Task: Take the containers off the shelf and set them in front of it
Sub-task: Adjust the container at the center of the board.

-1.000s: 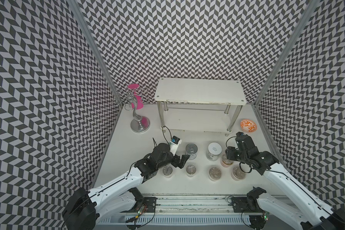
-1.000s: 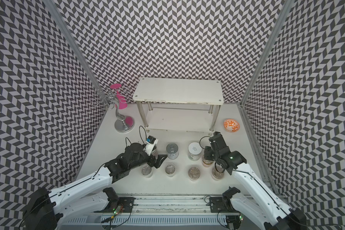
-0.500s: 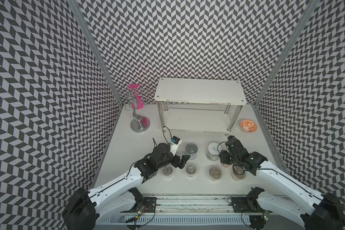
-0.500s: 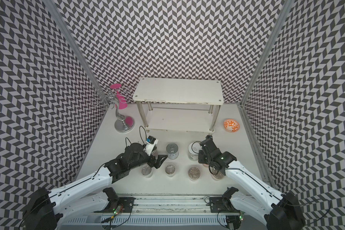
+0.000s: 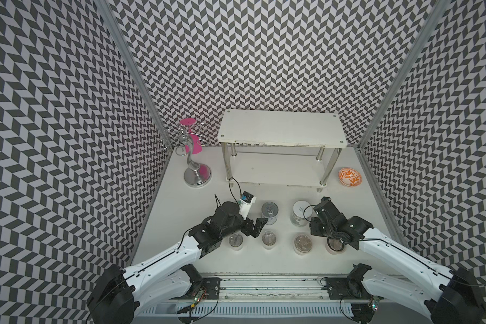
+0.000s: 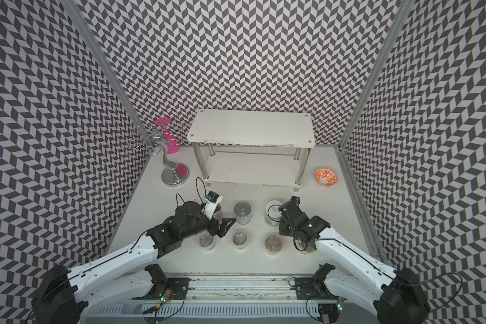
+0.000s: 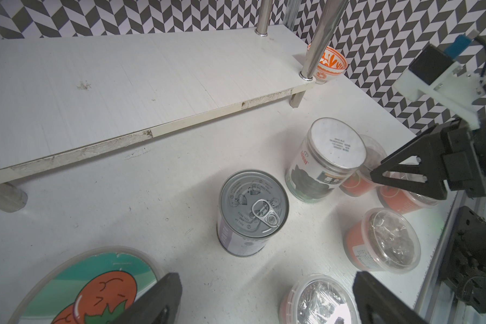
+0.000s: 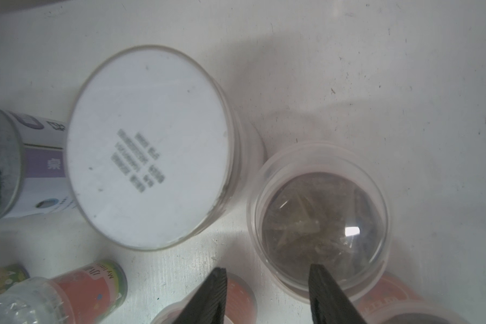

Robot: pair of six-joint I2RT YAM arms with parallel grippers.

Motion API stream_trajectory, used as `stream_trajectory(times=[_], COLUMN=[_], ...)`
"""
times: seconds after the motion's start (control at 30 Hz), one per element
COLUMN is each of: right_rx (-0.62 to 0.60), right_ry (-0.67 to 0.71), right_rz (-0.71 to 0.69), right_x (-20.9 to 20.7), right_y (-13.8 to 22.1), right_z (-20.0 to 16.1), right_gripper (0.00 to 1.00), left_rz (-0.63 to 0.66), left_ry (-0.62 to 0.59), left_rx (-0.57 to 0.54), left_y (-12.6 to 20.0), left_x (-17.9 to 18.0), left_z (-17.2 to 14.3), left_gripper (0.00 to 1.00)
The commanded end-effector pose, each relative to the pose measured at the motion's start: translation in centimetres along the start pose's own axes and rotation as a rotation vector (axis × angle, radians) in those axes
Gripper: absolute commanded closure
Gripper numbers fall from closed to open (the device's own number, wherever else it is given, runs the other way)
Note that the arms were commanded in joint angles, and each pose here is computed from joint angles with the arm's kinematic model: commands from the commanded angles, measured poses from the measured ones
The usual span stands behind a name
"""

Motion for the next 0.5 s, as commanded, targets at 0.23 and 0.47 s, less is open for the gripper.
stream_trajectory(times=[0.23,0.47], right_rx=[0.052,0.024], right_ry=[-0.034,-0.046], right_rz=[-0.061,-0.111], right_x=[-0.15,-0.44], right_y=[-0.65,-0.51], right_z=[-0.94,-0.25], right_gripper=[0.5,0.5], left_rz=[-0.002,-0.006], left_ry=[-0.005,-0.006], left_rx=[0.005,0.012], left_y=[-0.1,-0.35], left_x=[0.09,0.07], left_z=[-0.04,-0.14], left_gripper=[0.0,0.0])
Point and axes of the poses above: each gripper's point midway between its finger pads, its own y axis back along the fingers, its own x axis along the line the jaws close on, z = x × y, the point moved 6 cm from there along y, back along the fingers, and after that the axes turned 8 degrees about y, right-handed, at the moved point
